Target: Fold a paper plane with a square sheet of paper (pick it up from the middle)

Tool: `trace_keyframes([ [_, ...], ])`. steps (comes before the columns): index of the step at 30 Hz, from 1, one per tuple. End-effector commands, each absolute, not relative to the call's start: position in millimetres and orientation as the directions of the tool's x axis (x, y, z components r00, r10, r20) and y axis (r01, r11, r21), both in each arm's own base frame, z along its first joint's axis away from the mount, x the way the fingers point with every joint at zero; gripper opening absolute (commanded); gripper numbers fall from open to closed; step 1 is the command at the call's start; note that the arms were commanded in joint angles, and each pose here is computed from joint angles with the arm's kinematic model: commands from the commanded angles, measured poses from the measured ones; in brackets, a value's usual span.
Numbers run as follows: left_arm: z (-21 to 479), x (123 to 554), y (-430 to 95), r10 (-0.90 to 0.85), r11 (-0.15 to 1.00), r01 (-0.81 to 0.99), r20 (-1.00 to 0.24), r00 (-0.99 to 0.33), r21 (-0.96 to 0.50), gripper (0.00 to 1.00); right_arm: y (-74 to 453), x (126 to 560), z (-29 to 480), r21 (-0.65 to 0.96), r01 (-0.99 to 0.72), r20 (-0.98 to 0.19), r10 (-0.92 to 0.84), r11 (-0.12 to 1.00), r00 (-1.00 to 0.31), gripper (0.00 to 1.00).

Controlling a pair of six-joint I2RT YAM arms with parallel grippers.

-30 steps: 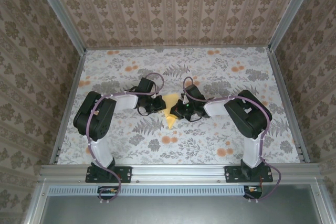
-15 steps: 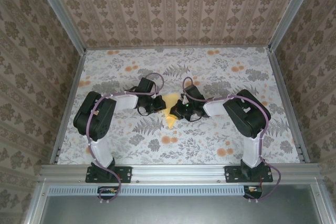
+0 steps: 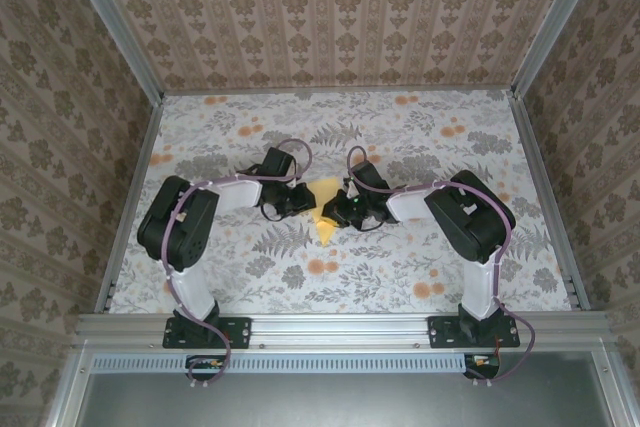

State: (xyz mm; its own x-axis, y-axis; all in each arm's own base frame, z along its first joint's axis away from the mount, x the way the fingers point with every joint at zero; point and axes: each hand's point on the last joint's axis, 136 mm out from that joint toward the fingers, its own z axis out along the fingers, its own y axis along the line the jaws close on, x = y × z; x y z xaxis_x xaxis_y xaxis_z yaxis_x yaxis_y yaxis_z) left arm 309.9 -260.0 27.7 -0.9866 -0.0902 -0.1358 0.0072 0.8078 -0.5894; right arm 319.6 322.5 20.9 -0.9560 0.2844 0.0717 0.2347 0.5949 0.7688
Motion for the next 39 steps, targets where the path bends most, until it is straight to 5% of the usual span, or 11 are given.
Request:
trace_keyframes([
  [1, 48, 314, -243, -0.135, 0.816, -0.014, -0.168, -0.976, -0.578, 0.19, 316, 312, -1, 0.711, 0.281, 0.108, 0.296, 0.645, -0.949, 0.2],
  [14, 66, 314, -215, -0.228, 0.807, -0.076, -0.19, -0.955, -0.586, 0.25, 312, 308, -3, 0.689, 0.29, 0.105, 0.304, 0.664, -0.947, 0.4],
  [27, 63, 284, -267, -0.08, 0.785, 0.048, -0.177, -0.981, -0.617, 0.11, 303, 302, -10, 0.644, 0.299, 0.106, 0.305, 0.704, -0.946, 0.05],
  [39, 40, 281, -278, -0.053, 0.796, 0.034, -0.126, -0.991, -0.604, 0.0, 303, 302, -9, 0.643, 0.297, 0.105, 0.302, 0.706, -0.947, 0.0],
])
